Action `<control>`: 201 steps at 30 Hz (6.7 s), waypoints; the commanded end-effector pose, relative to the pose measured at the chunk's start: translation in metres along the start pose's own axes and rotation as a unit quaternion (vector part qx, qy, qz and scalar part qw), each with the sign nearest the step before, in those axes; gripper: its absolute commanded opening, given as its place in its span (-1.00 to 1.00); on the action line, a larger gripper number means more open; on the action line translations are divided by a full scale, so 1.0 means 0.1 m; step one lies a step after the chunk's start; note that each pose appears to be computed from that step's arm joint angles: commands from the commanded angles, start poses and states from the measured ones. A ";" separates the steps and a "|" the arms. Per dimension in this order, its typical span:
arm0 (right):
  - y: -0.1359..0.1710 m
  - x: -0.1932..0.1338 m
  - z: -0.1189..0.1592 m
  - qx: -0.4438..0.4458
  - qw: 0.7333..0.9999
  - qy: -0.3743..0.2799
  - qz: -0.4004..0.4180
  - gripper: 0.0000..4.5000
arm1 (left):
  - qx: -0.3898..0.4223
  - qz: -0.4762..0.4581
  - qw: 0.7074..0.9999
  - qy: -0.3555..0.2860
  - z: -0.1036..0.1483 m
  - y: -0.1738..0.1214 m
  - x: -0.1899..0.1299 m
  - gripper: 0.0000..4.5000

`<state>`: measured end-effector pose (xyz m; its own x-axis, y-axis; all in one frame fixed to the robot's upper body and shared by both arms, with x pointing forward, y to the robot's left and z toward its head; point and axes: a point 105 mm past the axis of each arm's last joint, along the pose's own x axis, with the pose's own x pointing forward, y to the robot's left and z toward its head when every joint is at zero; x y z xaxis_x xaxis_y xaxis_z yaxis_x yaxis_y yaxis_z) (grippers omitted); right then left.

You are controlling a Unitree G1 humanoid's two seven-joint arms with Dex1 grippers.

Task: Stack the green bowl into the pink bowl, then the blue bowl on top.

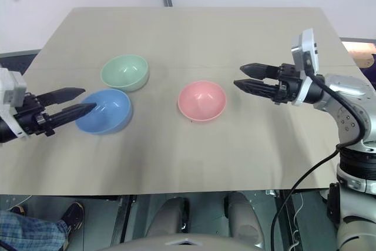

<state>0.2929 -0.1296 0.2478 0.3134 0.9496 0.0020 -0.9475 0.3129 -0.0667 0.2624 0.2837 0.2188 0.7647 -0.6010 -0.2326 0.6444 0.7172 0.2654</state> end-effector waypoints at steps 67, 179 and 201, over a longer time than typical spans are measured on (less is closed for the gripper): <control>0.14 0.04 0.13 -0.033 0.999 -0.018 0.017 0.13 | 0.296 -0.187 0.923 0.160 0.26 0.46 1.41 -0.95; 0.24 -0.42 -0.17 -0.047 0.990 0.103 0.087 0.13 | 0.192 -0.344 0.903 0.172 -0.20 -0.19 0.14 0.09; 0.21 -0.44 -0.15 -0.044 0.991 0.103 0.072 0.13 | 0.211 -0.359 0.885 0.210 -0.57 -0.25 0.18 0.09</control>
<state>0.2631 -0.1644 0.2179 0.1803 0.9571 -0.2268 -0.9826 0.1650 -0.0850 0.2553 0.2723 0.1438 0.1073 -0.6094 -0.7856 0.9850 -0.0425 0.1675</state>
